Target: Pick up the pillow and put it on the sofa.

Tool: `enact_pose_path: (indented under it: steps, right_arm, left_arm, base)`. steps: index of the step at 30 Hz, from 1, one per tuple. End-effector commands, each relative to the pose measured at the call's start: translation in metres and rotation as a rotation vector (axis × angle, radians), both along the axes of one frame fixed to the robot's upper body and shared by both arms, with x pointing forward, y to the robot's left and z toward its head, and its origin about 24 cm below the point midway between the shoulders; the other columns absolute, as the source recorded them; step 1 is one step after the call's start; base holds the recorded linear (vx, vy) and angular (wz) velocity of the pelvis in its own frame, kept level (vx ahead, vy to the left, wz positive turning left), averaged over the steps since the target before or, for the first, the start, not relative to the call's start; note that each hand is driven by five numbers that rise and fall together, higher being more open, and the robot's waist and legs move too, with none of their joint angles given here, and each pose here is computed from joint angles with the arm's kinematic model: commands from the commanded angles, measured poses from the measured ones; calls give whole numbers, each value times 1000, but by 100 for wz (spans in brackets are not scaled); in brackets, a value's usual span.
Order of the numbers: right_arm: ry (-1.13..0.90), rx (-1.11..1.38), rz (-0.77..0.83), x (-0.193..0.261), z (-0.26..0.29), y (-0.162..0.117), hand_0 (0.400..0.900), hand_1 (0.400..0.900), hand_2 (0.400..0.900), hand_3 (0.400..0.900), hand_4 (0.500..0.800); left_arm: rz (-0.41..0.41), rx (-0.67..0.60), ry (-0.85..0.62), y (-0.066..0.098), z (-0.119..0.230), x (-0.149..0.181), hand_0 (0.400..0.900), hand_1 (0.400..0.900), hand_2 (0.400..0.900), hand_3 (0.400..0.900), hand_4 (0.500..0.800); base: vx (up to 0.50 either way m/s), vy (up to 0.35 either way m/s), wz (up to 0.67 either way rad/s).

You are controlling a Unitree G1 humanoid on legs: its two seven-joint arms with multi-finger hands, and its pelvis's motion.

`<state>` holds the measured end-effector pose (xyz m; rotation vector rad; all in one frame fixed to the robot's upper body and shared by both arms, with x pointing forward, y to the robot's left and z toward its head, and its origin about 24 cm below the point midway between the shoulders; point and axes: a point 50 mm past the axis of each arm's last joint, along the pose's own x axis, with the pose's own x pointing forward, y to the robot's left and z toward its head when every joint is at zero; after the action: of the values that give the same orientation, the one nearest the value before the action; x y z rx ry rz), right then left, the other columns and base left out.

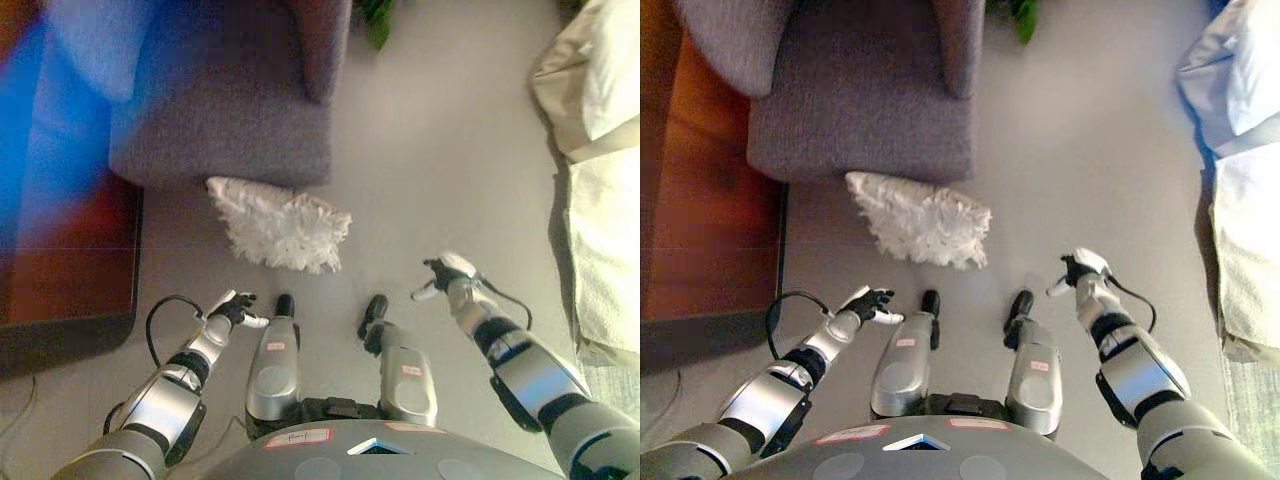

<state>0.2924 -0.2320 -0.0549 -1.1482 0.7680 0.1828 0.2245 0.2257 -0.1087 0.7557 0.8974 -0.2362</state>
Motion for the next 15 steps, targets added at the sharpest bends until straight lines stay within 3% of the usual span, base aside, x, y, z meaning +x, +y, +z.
enact_pose_path:
  steps: [1, 15]
  right_arm:
    - [-72, -47, -55, 26, 34, -18, 900, 900, 900, 900, 800]
    - [-284, -231, -102, 87, 154, -51, 900, 900, 900, 900, 800]
  left_arm:
    - [50, 77, 78, 35, -9, -33, 900, 900, 900, 900, 800]
    - [211, -26, 110, 48, -20, -74, 900, 900, 900, 900, 800]
  base:
    - [-72, 55, 4]
    - [-15, 50, 2]
